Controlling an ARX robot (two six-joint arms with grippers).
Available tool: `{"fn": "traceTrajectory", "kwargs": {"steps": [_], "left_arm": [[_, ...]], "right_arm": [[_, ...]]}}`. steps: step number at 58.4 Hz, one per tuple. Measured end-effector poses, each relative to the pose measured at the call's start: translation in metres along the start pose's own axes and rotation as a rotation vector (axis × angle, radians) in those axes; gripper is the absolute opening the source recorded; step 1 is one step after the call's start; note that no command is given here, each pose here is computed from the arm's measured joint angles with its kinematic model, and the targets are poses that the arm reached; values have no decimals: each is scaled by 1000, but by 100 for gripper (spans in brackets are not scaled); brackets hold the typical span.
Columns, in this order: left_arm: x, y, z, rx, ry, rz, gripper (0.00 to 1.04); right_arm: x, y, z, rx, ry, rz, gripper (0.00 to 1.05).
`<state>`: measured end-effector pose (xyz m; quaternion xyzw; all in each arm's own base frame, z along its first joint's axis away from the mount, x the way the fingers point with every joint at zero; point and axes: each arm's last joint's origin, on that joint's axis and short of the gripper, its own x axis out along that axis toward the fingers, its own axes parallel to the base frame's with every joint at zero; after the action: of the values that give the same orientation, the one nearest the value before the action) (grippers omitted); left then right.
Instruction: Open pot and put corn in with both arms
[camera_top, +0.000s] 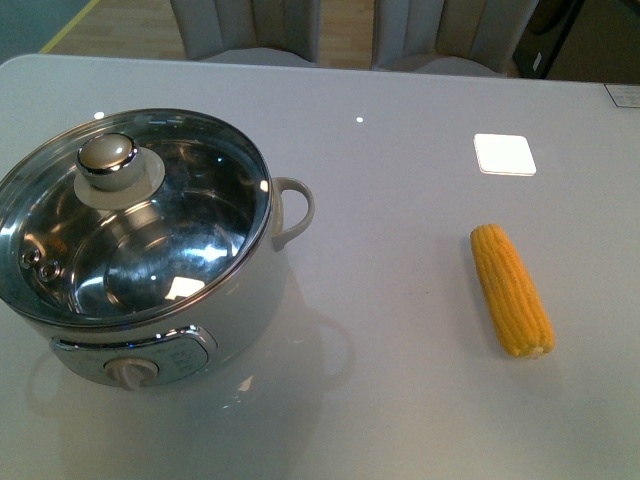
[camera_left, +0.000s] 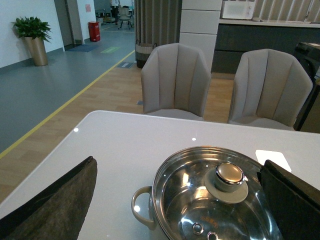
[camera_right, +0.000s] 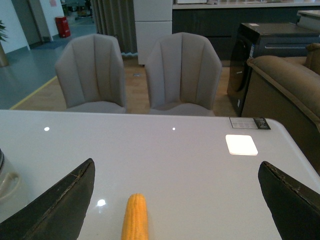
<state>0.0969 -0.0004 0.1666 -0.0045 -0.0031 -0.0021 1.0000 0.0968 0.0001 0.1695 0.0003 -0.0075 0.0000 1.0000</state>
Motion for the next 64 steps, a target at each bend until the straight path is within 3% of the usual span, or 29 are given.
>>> {"fn": "traceTrajectory", "kwargs": {"steps": [3, 6, 10, 23, 32, 50, 64], "left_arm": [[0, 0, 0, -55, 93, -11, 98], [1, 1, 0, -174, 308, 16, 98], [3, 1, -4, -235, 400, 55, 98], [34, -14, 18, -257, 351, 6, 98], [77, -34, 13, -169, 330, -78, 98], [171, -62, -37, -37, 315, -101, 98], [191, -73, -88, 19, 413, -72, 98]], "right_arm": [[0, 0, 0, 0, 0, 0, 96], [0, 0, 0, 0, 0, 1, 96], [0, 0, 0, 0, 0, 0, 96], [0, 0, 0, 0, 0, 0, 96], [0, 0, 0, 0, 0, 0, 96], [0, 0, 0, 0, 0, 0, 96], [0, 0, 0, 0, 0, 0, 96]]}}
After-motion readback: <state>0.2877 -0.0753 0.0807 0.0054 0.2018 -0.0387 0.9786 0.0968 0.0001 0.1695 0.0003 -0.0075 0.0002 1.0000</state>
